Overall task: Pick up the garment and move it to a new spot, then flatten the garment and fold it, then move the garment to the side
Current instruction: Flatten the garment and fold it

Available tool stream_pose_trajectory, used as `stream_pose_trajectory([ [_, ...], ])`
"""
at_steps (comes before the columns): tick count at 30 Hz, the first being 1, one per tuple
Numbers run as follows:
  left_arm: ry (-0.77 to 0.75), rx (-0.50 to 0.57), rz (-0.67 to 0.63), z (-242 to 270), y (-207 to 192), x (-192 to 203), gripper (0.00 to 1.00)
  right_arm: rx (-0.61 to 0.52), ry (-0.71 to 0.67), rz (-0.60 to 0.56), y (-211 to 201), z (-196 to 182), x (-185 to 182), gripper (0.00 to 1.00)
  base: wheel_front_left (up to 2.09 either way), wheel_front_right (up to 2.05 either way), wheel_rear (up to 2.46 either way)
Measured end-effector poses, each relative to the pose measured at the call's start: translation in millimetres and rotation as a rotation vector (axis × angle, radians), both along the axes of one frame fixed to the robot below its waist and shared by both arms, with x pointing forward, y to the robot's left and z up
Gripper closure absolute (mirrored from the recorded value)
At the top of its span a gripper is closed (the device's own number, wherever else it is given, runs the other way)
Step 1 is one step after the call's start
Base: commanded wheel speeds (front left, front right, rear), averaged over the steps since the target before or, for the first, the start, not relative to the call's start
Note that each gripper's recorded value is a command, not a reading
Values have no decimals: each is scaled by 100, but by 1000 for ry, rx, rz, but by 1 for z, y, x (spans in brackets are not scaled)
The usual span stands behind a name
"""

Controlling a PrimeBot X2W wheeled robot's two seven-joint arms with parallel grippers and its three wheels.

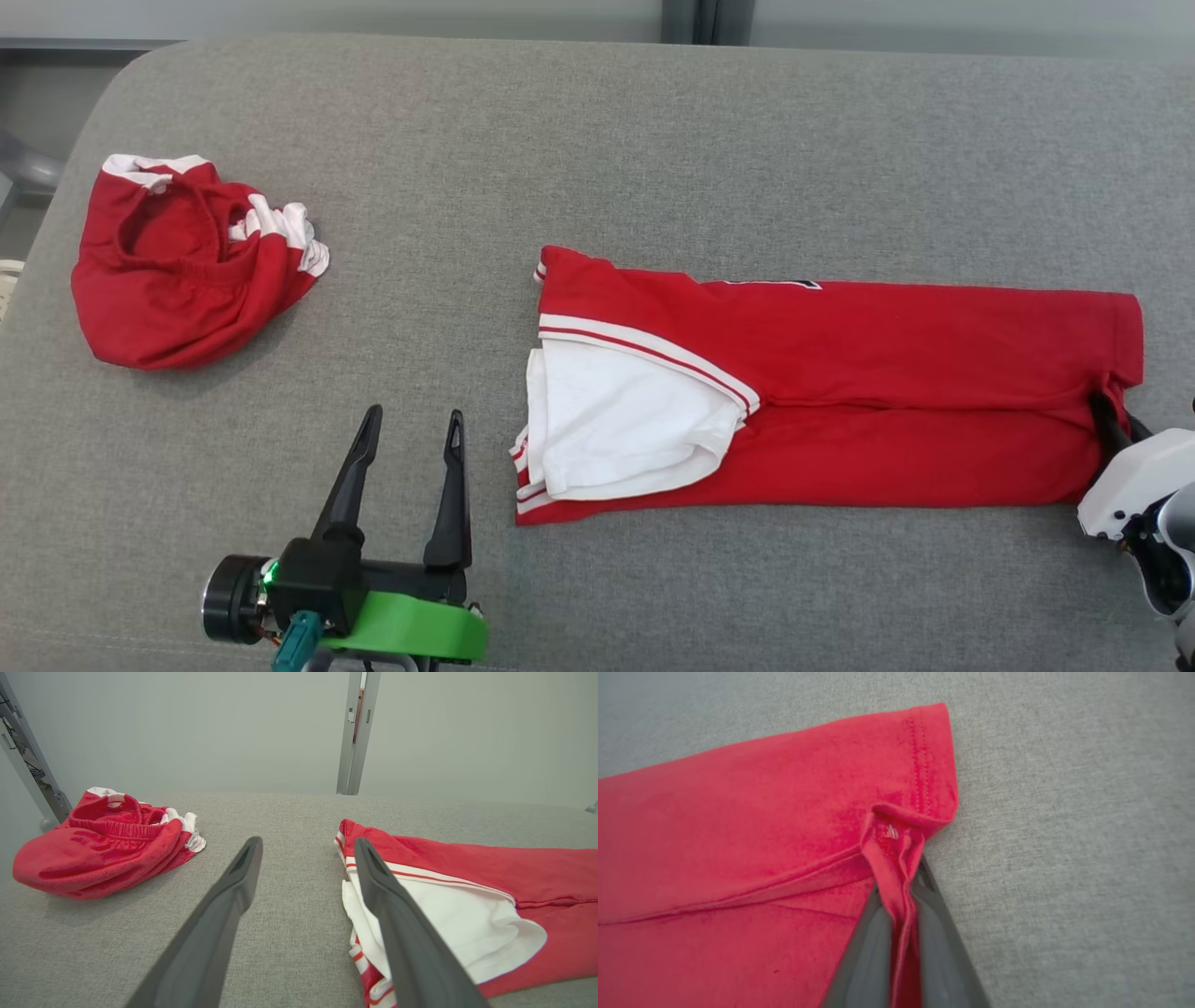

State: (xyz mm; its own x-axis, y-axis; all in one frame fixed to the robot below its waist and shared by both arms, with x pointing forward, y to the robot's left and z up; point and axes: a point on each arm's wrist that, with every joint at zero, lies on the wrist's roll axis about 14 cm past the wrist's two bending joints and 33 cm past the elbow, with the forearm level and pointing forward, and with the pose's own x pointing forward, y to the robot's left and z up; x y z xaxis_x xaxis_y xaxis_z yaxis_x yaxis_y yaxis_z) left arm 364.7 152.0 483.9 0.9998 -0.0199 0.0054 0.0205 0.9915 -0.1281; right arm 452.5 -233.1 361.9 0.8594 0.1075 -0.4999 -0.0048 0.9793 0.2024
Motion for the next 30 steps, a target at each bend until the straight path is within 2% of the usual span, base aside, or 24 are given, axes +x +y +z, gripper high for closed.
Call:
stream_pose_trajectory([
  [3,-4,4,-6,1,-1,2,0,-53,-27,12,-13,7,0,100,0,0,0],
  [11,-15,4,-21,4,-6,1,0,-278,-88,28,-79,46,0,100,0,0,0],
  [15,-20,6,-34,5,-9,1,0,-320,-151,44,-86,74,10,100,0,0,0],
  [21,-17,-1,-39,4,-10,-1,0,-309,-239,139,-53,107,27,100,0,0,0],
  [30,6,-11,-26,-2,-6,-11,0,-242,-323,356,45,137,23,100,0,0,0],
])
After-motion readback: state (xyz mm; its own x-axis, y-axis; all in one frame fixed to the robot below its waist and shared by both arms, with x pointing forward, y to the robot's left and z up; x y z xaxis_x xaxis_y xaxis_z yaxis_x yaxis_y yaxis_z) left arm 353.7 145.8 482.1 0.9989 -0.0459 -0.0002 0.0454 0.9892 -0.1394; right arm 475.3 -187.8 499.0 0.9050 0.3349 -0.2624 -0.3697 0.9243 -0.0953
